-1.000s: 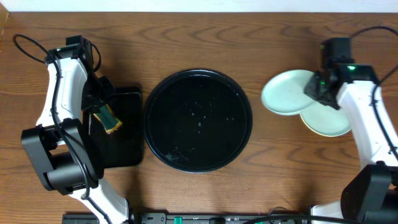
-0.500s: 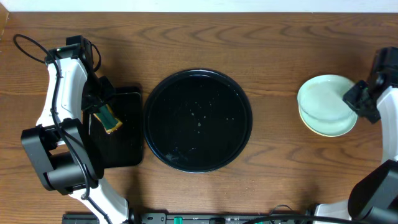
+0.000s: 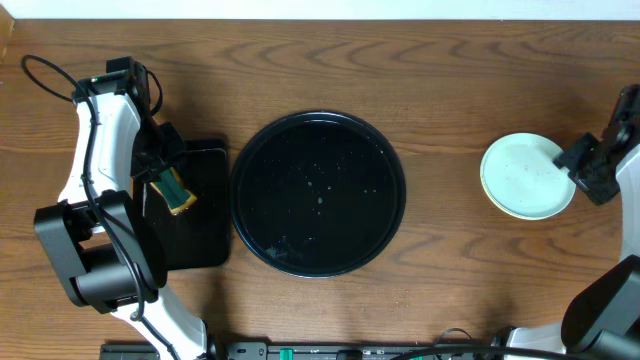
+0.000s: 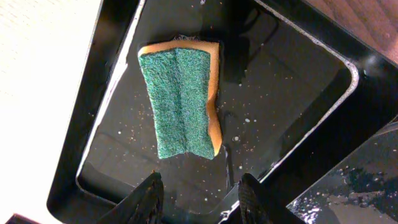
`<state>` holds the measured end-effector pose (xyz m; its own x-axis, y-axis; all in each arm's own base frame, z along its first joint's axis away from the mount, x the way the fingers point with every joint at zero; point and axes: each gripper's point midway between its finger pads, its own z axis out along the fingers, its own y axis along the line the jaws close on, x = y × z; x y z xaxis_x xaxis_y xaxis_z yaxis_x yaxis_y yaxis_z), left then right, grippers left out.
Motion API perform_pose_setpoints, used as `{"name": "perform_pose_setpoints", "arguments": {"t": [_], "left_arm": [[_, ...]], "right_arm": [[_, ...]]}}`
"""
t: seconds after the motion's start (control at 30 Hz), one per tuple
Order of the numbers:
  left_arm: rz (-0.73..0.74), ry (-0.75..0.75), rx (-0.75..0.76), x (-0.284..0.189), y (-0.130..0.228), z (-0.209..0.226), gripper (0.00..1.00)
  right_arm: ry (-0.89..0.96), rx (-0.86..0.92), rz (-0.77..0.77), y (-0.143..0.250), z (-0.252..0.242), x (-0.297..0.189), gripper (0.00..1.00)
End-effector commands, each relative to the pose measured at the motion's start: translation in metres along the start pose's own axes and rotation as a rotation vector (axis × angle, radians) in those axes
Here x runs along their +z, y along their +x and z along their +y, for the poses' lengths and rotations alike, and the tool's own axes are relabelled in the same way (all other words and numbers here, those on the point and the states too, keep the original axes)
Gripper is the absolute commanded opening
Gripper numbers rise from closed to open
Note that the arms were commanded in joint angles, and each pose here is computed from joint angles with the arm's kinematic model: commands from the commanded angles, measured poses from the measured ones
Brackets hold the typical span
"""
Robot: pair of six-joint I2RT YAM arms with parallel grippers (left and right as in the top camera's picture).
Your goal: Clean dirty plates on tray and stack at the side
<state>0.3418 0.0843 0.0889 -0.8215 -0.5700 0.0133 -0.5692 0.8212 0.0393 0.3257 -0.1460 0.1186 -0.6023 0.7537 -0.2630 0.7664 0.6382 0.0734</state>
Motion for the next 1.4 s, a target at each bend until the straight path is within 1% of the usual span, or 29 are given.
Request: {"name": "perform_pose_setpoints", "arguments": {"t": [0.0, 0.07, 0.13, 0.2, 0.27, 0.37, 0.43, 0.47, 0.57, 0.6, 0.7, 0.8, 1.0, 1.13, 1.37], "left_arm": [[-0.015, -0.002, 0.005, -0.005, -0.002, 0.001, 0.40], [-0.016, -0.002, 0.006, -0.005, -0.003, 0.001, 0.41], [-0.023, 0.001, 0.026, -0.005, -0.004, 0.000, 0.41], [-0.031, 0.003, 0.032, -0.005, -0.006, -0.001, 0.46], [-0.044, 0.008, 0.042, -0.005, -0.010, -0.002, 0.47], [-0.083, 0.021, 0.081, -0.006, -0.019, -0.006, 0.53], [-0.115, 0.030, 0.113, -0.006, -0.026, -0.009, 0.55], [-0.139, 0.037, 0.133, -0.007, -0.032, -0.011, 0.56], [-0.190, 0.059, 0.181, -0.010, -0.044, -0.018, 0.58], [-0.206, 0.083, 0.224, -0.011, -0.047, -0.023, 0.59], [-0.244, 0.190, 0.381, -0.016, -0.052, -0.046, 0.63], [-0.279, 0.255, 0.462, -0.020, -0.055, -0.059, 0.66], [-0.350, 0.288, 0.472, -0.027, -0.069, -0.069, 0.66], [-0.360, 0.287, 0.472, -0.028, -0.072, -0.069, 0.78], [-0.361, 0.286, 0.471, -0.028, -0.072, -0.069, 0.81]], "right_arm": [[-0.081, -0.093, 0.006, 0.010, 0.023, -0.007, 0.70], [-0.131, -0.189, -0.015, 0.010, 0.040, -0.009, 0.70], [-0.207, -0.325, -0.045, 0.011, 0.064, -0.014, 0.70], [-0.292, -0.461, -0.075, 0.016, 0.090, -0.021, 0.70], [-0.364, -0.578, -0.106, 0.020, 0.110, -0.027, 0.72], [-0.431, -0.698, -0.165, 0.021, 0.133, -0.035, 0.78], [-0.464, -0.743, -0.204, 0.020, 0.145, -0.040, 0.86], [-0.485, -0.784, -0.226, 0.021, 0.153, -0.043, 0.91], [-0.506, -0.859, -0.277, 0.019, 0.163, -0.048, 0.93], [-0.511, -0.868, -0.296, 0.016, 0.166, -0.049, 0.99], [-0.523, -0.867, -0.362, 0.005, 0.173, -0.056, 0.99], [-0.530, -0.864, -0.402, -0.003, 0.177, -0.060, 0.99], [-0.526, -0.862, -0.389, -0.002, 0.175, -0.058, 0.99], [-0.526, -0.862, -0.388, -0.001, 0.175, -0.058, 0.99], [-0.527, -0.862, -0.388, -0.001, 0.175, -0.058, 0.99]]}}
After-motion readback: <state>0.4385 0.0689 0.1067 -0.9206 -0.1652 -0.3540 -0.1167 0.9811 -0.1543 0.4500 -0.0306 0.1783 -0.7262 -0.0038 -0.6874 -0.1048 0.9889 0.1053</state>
